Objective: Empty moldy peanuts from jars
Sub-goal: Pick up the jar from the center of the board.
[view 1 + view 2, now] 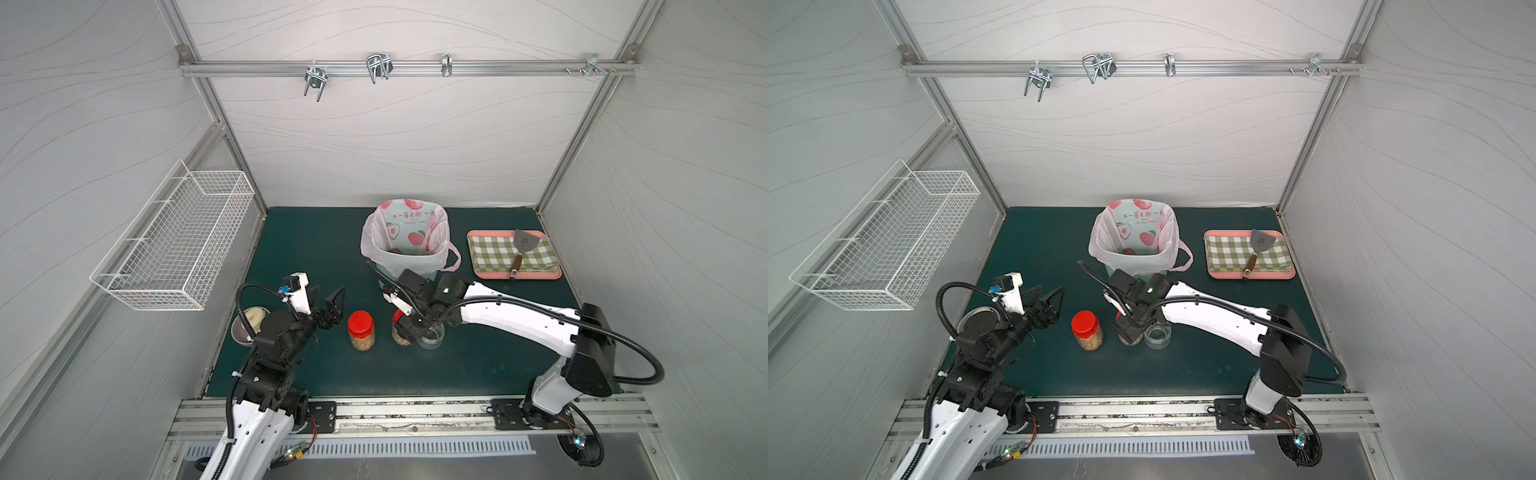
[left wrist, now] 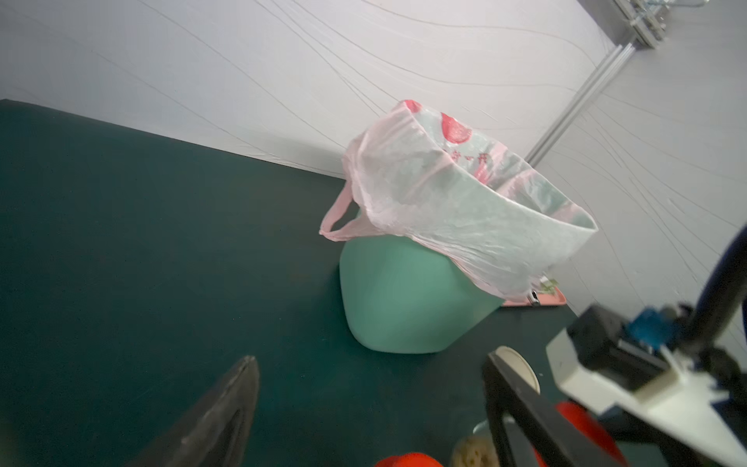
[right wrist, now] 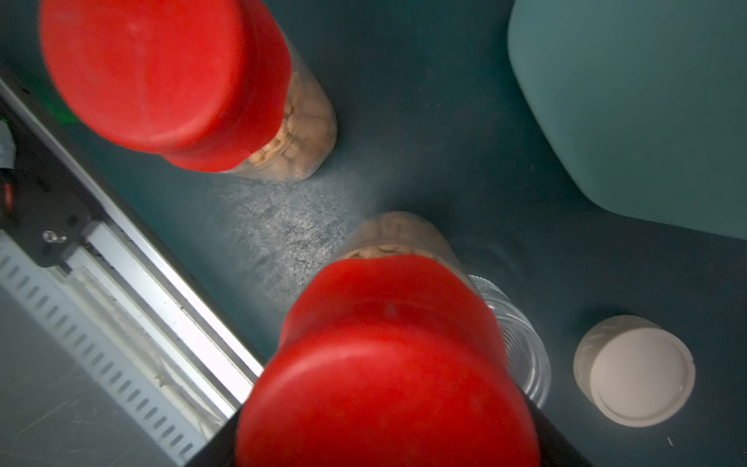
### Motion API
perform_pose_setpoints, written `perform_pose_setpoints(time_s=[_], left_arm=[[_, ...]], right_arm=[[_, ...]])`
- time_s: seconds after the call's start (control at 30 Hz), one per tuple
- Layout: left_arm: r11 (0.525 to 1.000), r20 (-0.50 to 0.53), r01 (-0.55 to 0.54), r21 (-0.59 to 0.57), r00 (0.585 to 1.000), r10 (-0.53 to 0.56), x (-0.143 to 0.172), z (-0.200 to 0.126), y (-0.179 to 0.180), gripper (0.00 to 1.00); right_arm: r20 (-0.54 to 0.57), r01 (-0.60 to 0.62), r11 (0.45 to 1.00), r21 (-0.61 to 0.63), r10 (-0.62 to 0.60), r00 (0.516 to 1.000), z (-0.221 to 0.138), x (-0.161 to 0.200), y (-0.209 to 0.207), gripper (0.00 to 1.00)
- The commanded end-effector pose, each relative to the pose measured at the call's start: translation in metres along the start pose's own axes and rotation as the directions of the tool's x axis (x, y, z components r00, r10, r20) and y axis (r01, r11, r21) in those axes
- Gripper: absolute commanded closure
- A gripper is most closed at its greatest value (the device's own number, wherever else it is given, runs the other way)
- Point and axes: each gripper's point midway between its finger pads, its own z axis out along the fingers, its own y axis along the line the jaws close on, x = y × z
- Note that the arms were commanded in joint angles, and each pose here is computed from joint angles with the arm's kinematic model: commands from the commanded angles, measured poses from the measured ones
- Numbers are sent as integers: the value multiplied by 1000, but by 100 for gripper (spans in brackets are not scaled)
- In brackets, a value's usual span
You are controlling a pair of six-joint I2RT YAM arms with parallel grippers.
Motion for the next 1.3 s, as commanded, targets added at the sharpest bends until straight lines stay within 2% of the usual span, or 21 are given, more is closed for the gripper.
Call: perform_pose_setpoints(time_s=[0.0, 0.27, 0.5, 0.67, 0.83, 0.97, 1.0, 1.27], left_arm=[[991, 85, -107, 77, 991, 101, -24, -5, -26, 12], [943, 74, -191, 272, 981, 177, -21, -8, -74, 13], [859, 47, -294, 419, 952, 303, -5, -8, -120, 12], [805, 19, -343, 484, 924, 382, 11, -4, -146, 11], [774, 5, -357, 523, 909, 417, 22, 2, -161, 7], [747, 5, -352, 564, 906, 423, 27, 1, -173, 4], [742, 4, -353, 570, 904, 428, 29, 2, -176, 0], [694, -5, -335, 638, 899, 439, 37, 1, -197, 0]], right_arm=[[7, -7, 999, -50, 8, 1000, -28, 9, -2, 51], [50, -28, 995, -94, 32, 998, -70, 12, -13, 54], [50, -84, 992, -100, 89, 995, -91, 16, -33, 54], [51, -85, 991, -104, 91, 995, -103, 15, -34, 54], [64, -70, 990, -119, 78, 995, -117, 11, -32, 53], [87, -55, 981, -187, 72, 994, -128, 4, -20, 53], [91, -50, 977, -205, 70, 993, -131, 2, -16, 53], [148, 23, 931, -365, 33, 988, -152, -9, 20, 53]])
